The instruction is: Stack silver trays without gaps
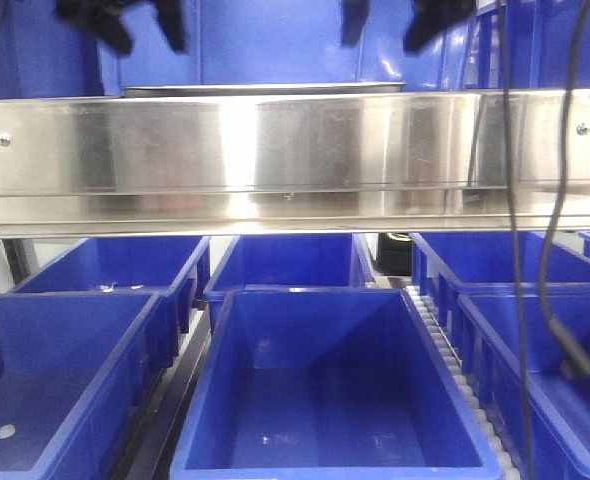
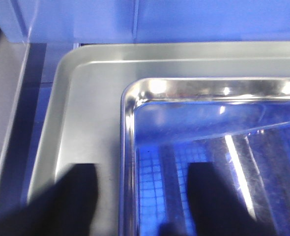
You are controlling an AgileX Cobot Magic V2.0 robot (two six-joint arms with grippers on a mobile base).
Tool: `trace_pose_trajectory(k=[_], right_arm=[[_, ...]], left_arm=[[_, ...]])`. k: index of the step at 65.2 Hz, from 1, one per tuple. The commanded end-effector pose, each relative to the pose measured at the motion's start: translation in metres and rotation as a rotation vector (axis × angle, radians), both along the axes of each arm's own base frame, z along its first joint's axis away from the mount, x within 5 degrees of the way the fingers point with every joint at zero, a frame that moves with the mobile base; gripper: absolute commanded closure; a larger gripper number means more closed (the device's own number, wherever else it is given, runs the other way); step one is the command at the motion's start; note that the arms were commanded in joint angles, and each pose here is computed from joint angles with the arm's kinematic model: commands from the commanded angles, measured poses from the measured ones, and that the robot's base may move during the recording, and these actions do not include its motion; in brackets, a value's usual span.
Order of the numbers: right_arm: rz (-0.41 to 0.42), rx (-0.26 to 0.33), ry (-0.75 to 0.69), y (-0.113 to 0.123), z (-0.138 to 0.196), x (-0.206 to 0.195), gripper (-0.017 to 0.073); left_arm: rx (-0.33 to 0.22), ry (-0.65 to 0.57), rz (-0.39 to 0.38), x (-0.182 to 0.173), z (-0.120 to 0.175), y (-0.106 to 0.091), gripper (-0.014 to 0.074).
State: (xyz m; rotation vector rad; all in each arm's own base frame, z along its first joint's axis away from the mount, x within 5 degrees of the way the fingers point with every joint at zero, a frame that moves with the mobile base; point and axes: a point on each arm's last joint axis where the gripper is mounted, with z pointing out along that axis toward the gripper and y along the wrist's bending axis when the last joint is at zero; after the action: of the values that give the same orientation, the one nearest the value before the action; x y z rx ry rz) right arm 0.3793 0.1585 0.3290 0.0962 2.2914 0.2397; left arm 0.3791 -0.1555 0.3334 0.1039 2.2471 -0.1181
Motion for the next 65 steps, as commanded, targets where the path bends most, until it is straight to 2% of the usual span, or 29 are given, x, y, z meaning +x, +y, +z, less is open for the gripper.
trace_pose_trajectory(k=[1,10,18,22,26,30,44,54,65], right_arm=[[0.011,0.017,-0.081,-0.004,0.029,-0.012,0.0442],[0.012,0.047,-0.145,-0.012,0.057,-0.028,0.058],[0.0,0.057,-0.169,-0.021,0.08,-0.048,0.0571],[0.033,0.019,-0.181,-0.023,0.083,-0.056,0.0571],[0.08,-0.015,-0.212,-0.024,0.082,-0.064,0.0571],[0.111,-0.013,-0.244,-0.027,0.078,-0.074,0.0571],[0.201,0.064,-0.407,-0.041,0.058,-0.122,0.0571],[0.255,0.076,-0.482,-0.052,0.038,-0.154,0.0571],[0.271,0.097,-0.523,-0.07,0.02,-0.193,0.0571]], left_arm=[[-0.051,-0.06,-0.003,-0.012,0.026,0.003,0.0622],[-0.114,-0.107,-0.002,-0.028,0.052,0.008,0.059],[-0.194,-0.122,-0.002,-0.047,0.074,0.013,0.0591],[-0.228,-0.119,-0.006,-0.053,0.077,0.014,0.0591],[-0.239,-0.139,-0.021,-0.057,0.076,0.015,0.0591],[-0.245,-0.15,-0.044,-0.063,0.07,0.016,0.0591],[-0.331,-0.283,-0.137,-0.103,0.045,0.023,0.0591],[-0.384,-0.403,-0.189,-0.139,0.031,0.036,0.0591],[-0.308,-0.48,-0.26,-0.182,0.009,0.055,0.0591]])
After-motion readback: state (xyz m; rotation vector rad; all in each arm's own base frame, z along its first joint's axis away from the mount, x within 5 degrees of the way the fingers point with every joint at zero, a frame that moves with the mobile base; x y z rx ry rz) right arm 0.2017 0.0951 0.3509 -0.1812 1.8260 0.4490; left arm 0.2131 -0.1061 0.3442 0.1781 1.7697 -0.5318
